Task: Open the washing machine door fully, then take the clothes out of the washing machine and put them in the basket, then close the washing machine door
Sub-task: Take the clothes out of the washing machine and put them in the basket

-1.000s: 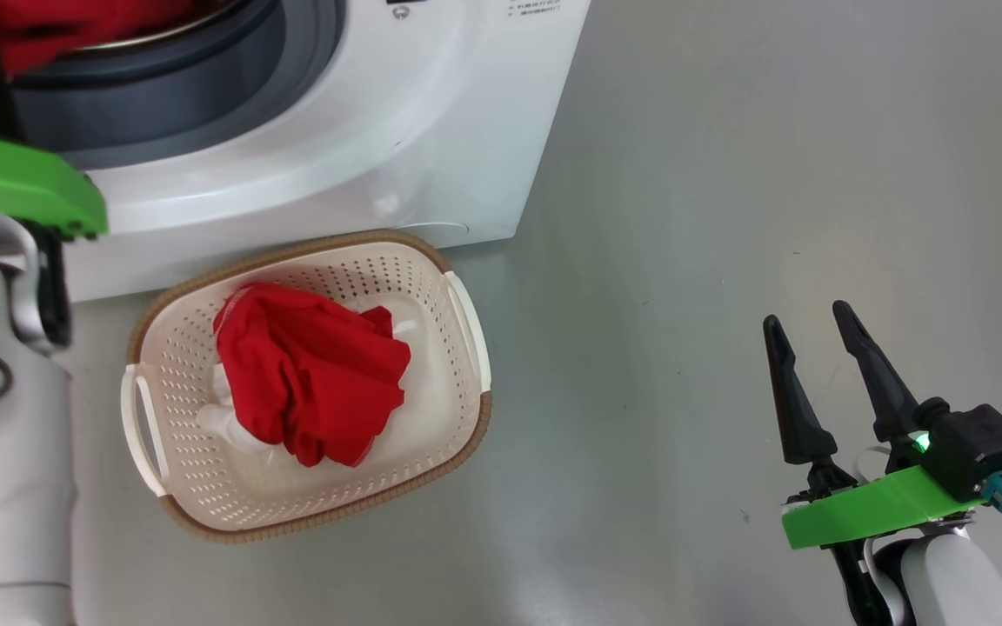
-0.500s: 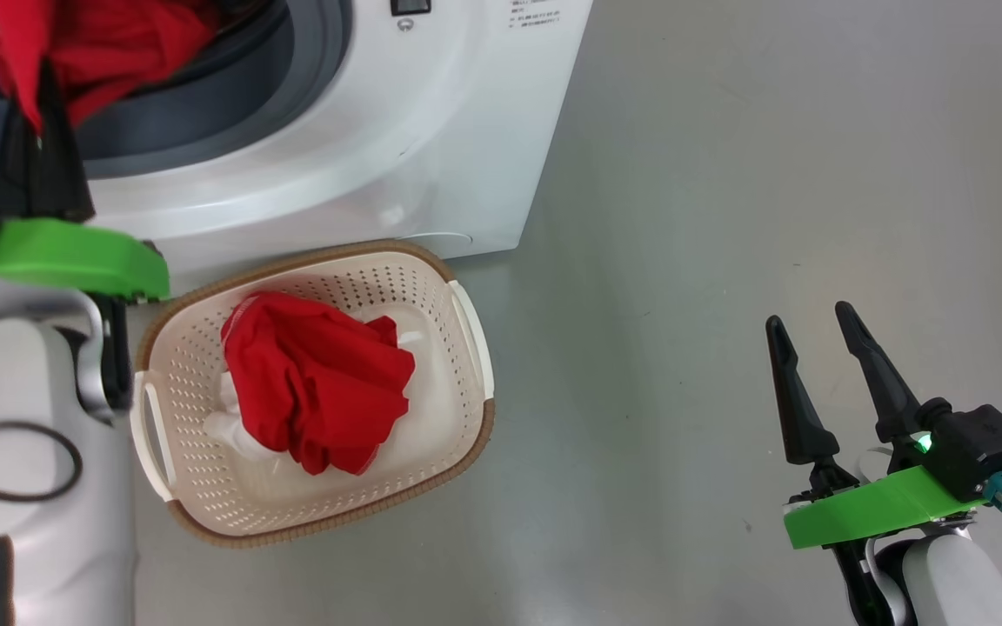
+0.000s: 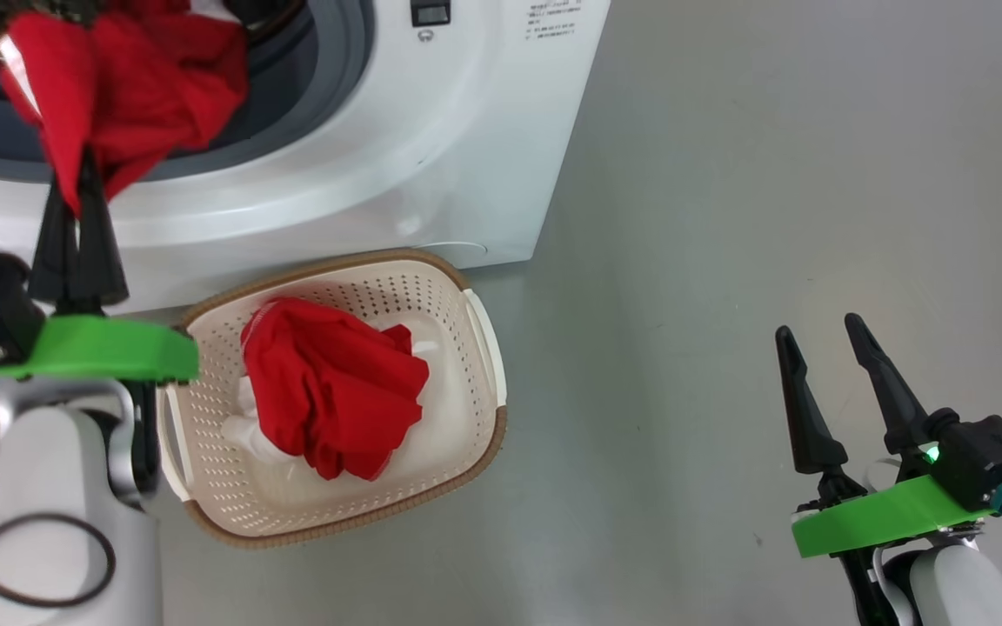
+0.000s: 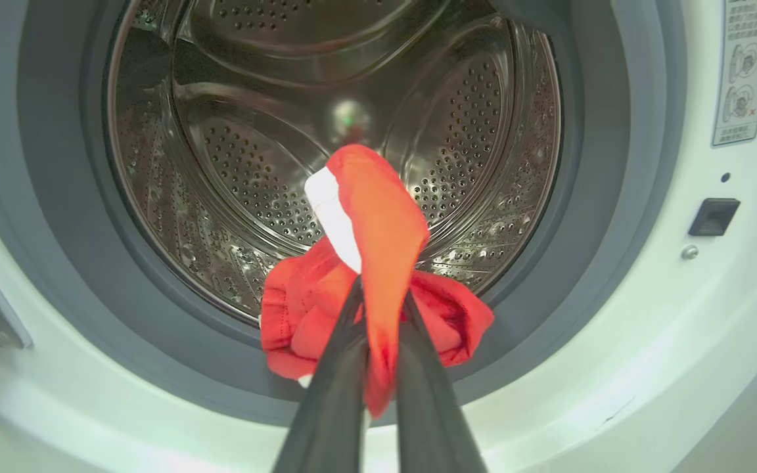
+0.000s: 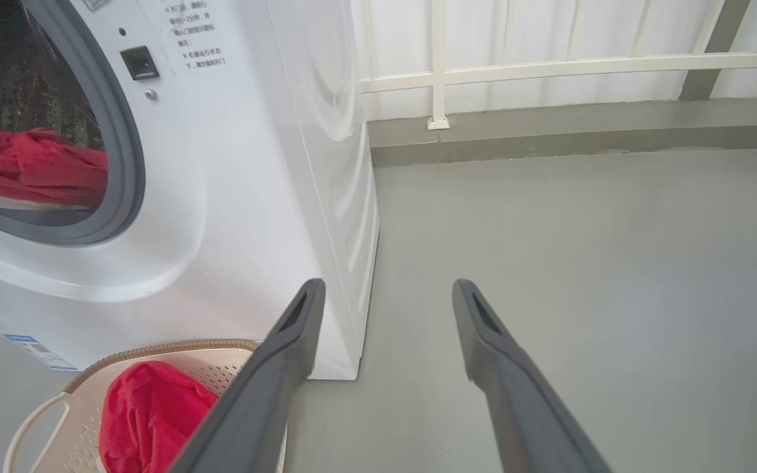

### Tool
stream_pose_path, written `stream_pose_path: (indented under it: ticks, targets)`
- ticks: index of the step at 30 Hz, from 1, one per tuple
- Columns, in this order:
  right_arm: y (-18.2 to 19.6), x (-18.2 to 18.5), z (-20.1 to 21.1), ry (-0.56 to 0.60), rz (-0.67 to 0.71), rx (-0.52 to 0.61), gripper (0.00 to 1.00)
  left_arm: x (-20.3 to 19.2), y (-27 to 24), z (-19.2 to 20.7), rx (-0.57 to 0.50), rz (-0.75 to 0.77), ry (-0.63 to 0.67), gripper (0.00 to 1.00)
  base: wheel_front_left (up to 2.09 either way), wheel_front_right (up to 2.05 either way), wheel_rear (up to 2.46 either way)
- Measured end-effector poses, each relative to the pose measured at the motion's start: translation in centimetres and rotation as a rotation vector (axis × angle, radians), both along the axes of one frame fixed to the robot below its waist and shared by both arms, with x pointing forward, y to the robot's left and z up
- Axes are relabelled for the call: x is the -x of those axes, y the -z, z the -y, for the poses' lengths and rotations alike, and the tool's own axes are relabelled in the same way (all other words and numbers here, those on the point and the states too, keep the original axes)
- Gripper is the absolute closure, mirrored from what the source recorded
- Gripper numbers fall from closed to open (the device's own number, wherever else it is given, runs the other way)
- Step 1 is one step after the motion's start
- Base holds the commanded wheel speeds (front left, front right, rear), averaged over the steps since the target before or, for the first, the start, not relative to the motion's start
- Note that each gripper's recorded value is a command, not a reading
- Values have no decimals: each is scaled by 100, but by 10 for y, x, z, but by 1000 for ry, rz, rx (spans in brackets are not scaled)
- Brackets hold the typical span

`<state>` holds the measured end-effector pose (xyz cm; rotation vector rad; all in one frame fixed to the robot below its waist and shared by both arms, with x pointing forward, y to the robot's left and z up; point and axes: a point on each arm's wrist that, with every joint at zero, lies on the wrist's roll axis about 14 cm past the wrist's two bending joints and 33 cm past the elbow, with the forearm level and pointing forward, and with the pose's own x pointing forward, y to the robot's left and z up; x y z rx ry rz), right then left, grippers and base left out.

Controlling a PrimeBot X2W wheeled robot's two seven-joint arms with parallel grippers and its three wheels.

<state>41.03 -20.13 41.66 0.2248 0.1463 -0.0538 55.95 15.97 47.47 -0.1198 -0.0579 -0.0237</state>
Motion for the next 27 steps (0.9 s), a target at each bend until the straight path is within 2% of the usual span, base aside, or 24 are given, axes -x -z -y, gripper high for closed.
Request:
stream_pose_path:
  ticks: [11, 27]
  targets:
    - [-4, 2, -1, -6, 9, 11, 0, 28, -16, -7, -18, 46, -9, 100, 0, 0, 0]
    - [-11, 3, -7, -22, 27, 11, 0, 60, -50, -8, 14, 141, -45, 100, 0, 0, 0]
